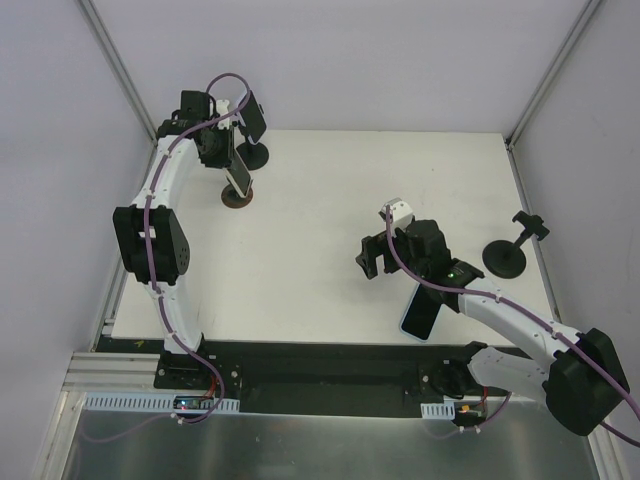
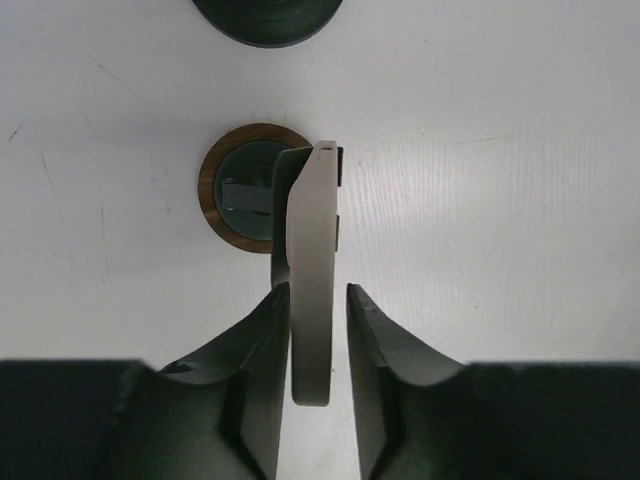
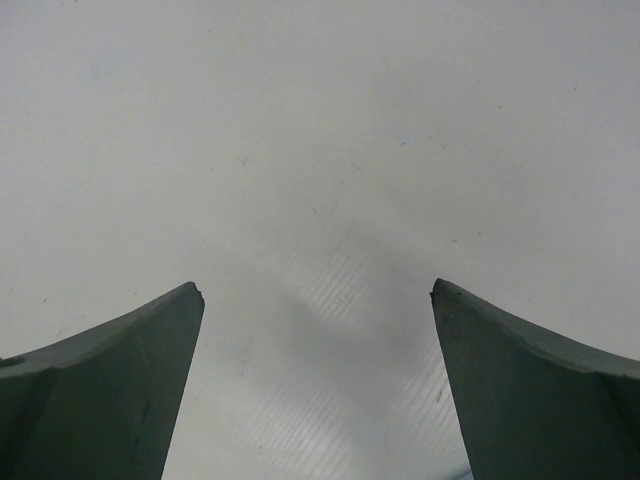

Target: Place the phone on the phone stand

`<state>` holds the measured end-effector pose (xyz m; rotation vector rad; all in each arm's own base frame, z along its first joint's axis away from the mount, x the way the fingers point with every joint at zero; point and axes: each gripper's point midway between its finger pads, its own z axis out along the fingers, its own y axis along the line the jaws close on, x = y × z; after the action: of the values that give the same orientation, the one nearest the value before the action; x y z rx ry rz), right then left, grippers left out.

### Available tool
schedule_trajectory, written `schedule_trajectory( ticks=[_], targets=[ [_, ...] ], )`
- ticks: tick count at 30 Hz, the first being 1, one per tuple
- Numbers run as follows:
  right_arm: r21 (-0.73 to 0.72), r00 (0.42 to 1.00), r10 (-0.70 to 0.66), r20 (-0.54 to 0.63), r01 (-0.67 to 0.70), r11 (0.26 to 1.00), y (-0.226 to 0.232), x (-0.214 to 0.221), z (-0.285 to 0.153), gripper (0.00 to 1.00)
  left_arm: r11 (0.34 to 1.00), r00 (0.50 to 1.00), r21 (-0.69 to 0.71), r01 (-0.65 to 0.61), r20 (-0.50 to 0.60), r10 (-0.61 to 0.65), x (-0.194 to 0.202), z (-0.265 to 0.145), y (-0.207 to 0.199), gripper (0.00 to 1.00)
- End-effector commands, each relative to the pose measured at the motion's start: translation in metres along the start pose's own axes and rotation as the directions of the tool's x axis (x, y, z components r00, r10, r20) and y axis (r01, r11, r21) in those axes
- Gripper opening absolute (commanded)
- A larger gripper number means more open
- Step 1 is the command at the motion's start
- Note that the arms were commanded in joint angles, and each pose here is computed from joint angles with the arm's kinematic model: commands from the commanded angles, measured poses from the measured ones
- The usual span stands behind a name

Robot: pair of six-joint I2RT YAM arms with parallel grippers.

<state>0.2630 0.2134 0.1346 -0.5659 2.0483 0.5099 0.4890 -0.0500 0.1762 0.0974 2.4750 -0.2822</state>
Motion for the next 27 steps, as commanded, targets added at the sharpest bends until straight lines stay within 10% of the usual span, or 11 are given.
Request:
schedule_trajectory(
  ticks=[1,14,27],
  targets=[
    [-0.022,0.999,0.003,0.054,-0.002,1.000,0.004,-0.014,0.000,1.00,1.000,0.998,-0.028,0.012,0.061,-0.010,-0.020,-0.010,0.006,0.37],
    [-0.022,0.999,0.000,0.042,0.001,1.000,0.004,-0.011,0.003,1.00,0.995,0.993,-0.075,0.071,0.097,-0.063,-0.025,-0.027,0.009,0.96],
    [0.012,1.000,-0.005,0.028,0.005,1.000,-0.003,-0.006,0.006,1.00,0.995,0.979,0.099,0.007,0.200,-0.026,0.000,-0.097,-0.095,0.95]
  ],
)
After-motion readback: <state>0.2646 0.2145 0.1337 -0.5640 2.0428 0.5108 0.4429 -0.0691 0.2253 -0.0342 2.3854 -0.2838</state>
